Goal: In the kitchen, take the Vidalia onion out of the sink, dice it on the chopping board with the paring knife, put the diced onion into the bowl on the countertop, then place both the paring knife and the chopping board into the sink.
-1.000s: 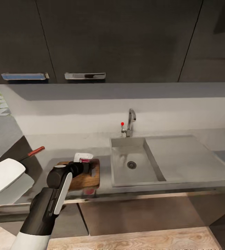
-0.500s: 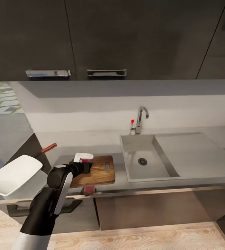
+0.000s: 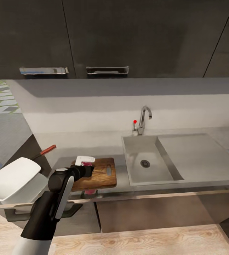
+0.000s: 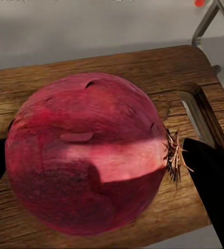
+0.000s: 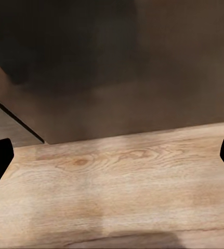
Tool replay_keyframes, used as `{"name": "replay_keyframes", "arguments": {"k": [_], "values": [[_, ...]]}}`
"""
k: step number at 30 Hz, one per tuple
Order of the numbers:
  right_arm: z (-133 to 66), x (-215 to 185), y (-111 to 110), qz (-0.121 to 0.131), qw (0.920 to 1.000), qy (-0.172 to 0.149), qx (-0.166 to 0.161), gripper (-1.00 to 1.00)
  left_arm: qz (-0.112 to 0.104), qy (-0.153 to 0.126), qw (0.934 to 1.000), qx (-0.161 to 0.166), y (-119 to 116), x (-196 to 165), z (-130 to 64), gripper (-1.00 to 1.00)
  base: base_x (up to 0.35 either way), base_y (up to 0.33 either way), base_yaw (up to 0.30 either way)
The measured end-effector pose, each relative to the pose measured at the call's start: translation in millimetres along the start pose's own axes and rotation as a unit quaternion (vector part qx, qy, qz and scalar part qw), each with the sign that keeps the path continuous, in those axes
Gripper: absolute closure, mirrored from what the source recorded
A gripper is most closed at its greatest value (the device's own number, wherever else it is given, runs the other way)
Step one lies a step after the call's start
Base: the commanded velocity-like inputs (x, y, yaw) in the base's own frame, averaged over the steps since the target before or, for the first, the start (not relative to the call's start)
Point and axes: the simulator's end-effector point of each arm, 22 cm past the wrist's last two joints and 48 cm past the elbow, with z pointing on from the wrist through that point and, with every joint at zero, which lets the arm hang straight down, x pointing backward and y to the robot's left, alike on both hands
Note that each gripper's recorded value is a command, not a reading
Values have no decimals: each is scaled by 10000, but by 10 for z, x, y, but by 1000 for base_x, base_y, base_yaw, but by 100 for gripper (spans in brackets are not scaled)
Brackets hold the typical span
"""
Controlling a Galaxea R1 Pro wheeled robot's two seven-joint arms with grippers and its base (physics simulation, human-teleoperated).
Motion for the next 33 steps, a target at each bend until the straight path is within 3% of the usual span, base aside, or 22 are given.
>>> {"name": "replay_keyframes", "arguments": {"k": [33], "values": [[-27, 184, -19, 12, 9997, 245, 26, -100, -30, 245, 9997, -15, 48, 218, 194, 100, 4, -3, 0]]}}
